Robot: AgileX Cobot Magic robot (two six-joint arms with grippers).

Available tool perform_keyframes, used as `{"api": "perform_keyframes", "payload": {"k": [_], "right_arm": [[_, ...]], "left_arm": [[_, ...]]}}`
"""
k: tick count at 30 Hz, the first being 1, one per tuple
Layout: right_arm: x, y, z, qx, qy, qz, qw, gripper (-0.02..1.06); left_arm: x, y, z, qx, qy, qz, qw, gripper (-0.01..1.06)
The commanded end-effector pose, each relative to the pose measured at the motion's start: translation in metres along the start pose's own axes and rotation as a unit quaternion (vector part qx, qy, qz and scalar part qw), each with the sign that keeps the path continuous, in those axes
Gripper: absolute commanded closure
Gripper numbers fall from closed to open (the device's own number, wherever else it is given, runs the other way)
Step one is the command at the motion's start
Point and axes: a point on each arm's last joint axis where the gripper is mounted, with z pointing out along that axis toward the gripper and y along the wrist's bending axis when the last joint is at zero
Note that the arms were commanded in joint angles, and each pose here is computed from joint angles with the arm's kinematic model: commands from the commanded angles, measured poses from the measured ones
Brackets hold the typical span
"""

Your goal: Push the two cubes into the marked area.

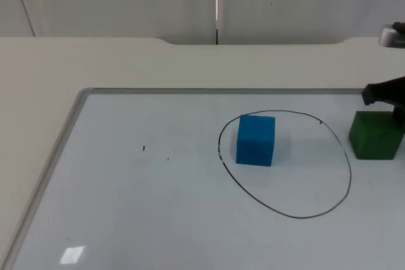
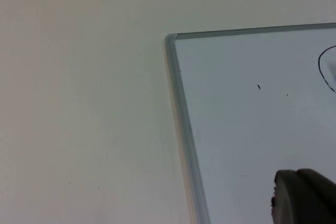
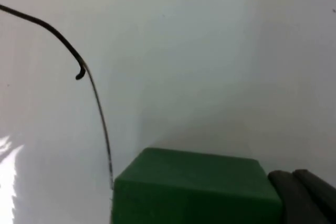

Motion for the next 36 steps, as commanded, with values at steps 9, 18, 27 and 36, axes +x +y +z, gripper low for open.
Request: {"api": "perform_keyframes", "payload": {"k": [9,18,27,36], "right_arm": [[0.0,0.019,0.0,-0.01,-0.009,-0.019,0.9997,1.04],[0.001,0.024,0.0,-0.013,-0.007,-0.021,0.9997,1.04],[0.004,0.028,0.0,-0.019,0.007,-0.017,0.9996,1.04],[0.007,0.046,0.001,-0.028,0.007,-0.024,0.9993,1.04]], "left_arm": [[0.0,0.0,0.001,0.002,-0.006,-0.002,1.0,1.05],[0.0,0.0,0.001,0.002,-0.006,-0.002,1.0,1.05],[0.0,0.0,0.001,0.002,-0.006,-0.002,1.0,1.05],[0.0,0.0,0.001,0.002,-0.006,-0.002,1.0,1.05]]}}
